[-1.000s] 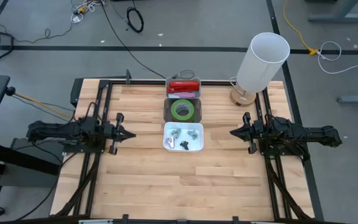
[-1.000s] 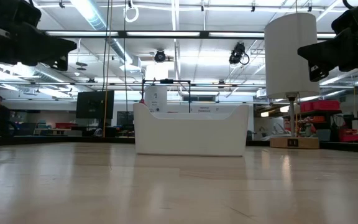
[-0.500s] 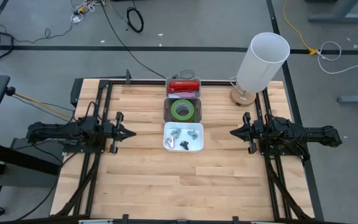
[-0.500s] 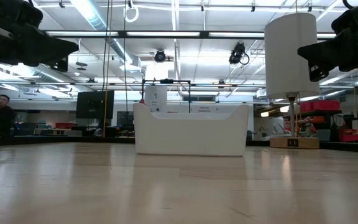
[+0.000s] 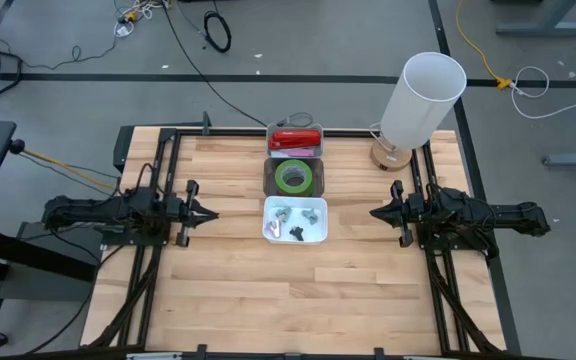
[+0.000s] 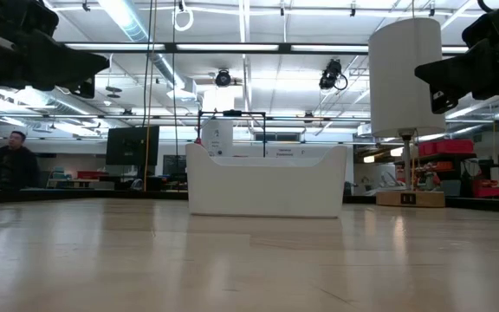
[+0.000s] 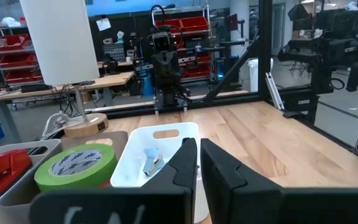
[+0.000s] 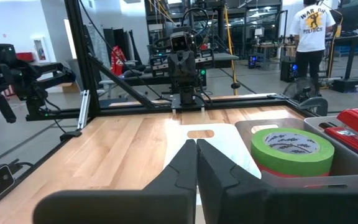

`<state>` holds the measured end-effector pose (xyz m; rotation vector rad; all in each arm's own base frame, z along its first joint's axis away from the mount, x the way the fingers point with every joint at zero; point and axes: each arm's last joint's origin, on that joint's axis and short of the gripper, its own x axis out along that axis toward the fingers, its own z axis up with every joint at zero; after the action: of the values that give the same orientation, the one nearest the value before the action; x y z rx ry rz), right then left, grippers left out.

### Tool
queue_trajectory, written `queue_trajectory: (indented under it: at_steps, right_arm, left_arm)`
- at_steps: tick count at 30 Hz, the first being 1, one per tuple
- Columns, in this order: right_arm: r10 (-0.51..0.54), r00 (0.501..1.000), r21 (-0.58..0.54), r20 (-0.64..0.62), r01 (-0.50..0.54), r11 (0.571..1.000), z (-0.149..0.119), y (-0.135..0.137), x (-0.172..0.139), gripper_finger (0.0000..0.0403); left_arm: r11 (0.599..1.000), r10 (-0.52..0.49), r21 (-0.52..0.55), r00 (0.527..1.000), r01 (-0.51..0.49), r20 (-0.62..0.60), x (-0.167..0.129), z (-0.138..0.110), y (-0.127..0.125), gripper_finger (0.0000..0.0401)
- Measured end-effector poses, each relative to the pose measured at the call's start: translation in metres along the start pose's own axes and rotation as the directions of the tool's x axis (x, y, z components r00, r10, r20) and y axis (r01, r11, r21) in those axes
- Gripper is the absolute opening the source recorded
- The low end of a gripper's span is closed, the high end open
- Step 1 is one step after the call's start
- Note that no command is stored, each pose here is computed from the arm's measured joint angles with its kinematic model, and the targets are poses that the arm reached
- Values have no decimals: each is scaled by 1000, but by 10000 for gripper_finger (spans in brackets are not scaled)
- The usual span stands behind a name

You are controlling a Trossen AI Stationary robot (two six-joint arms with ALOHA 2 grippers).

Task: Pick and place Stapler, Stapler remover, tape
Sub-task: Return to Home Position

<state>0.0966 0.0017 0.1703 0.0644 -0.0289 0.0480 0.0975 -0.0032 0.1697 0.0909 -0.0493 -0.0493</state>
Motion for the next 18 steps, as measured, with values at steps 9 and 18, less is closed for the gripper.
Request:
queue_trajectory:
  at_steps: [9,18]
  right_arm:
    - [0,1000,0,0,0,1000,0,0,0,13]
    - [0,1000,0,0,0,1000,0,0,0,13]
  left_arm:
    - [1000,0,0,1000,0,5,0,1,0,24]
    - [1000,1,0,1000,-1,7,0,1,0,25]
